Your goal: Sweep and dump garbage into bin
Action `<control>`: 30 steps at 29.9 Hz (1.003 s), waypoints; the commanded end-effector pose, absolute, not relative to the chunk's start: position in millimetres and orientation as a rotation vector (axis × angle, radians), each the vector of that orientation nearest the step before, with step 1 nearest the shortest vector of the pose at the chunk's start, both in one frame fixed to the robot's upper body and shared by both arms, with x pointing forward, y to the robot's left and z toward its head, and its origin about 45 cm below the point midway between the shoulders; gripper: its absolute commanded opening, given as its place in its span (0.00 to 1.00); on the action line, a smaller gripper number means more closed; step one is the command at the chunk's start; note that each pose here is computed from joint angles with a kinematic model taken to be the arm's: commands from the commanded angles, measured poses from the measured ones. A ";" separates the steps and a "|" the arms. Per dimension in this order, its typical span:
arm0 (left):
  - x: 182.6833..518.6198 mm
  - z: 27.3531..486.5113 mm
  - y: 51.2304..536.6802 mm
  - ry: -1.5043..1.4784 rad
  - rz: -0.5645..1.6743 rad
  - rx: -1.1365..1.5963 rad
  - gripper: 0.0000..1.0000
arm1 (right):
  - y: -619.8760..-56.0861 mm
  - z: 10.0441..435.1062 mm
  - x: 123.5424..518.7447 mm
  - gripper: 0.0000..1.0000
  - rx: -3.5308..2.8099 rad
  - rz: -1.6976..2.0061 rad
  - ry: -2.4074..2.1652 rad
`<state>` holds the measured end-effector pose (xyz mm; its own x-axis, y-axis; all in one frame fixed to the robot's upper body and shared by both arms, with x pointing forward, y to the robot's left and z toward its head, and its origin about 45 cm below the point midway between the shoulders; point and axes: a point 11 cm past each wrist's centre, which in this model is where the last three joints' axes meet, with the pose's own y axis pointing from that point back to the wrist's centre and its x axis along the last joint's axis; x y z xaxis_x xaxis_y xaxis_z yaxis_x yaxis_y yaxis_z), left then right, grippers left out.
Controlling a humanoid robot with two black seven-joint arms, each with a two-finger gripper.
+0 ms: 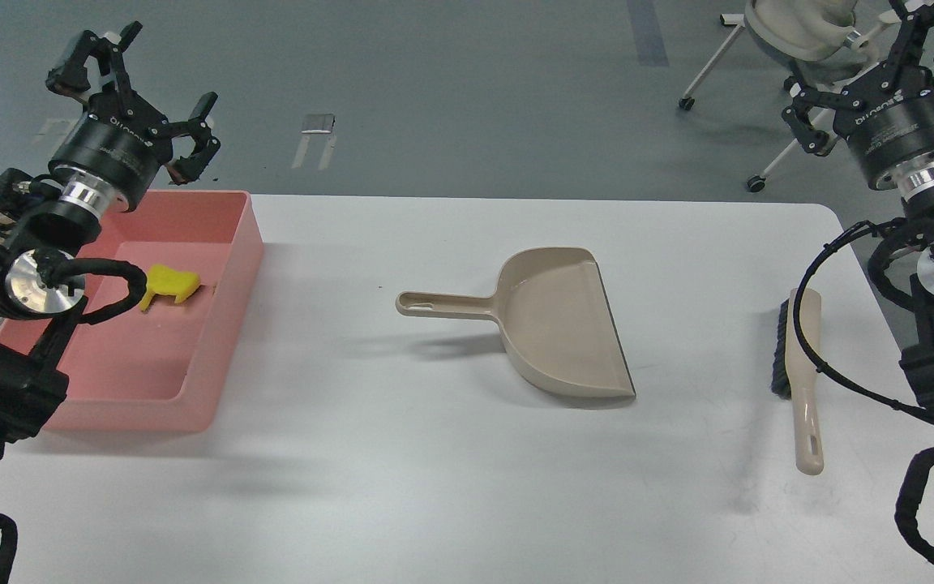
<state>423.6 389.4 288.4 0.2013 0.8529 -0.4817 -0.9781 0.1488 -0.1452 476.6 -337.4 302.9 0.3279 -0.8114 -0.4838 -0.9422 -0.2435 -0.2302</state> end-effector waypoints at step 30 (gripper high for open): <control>415.0 276.8 394.8 0.345 1.357 -0.503 0.97 | -324.8 298.0 476.9 1.00 -2.025 0.454 1.456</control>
<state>415.1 395.8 275.3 0.1809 0.8374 -0.5158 -0.9822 0.1270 -0.1384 477.6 -322.3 296.0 0.3393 -0.7635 -0.5495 -0.9389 -0.2384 -0.2484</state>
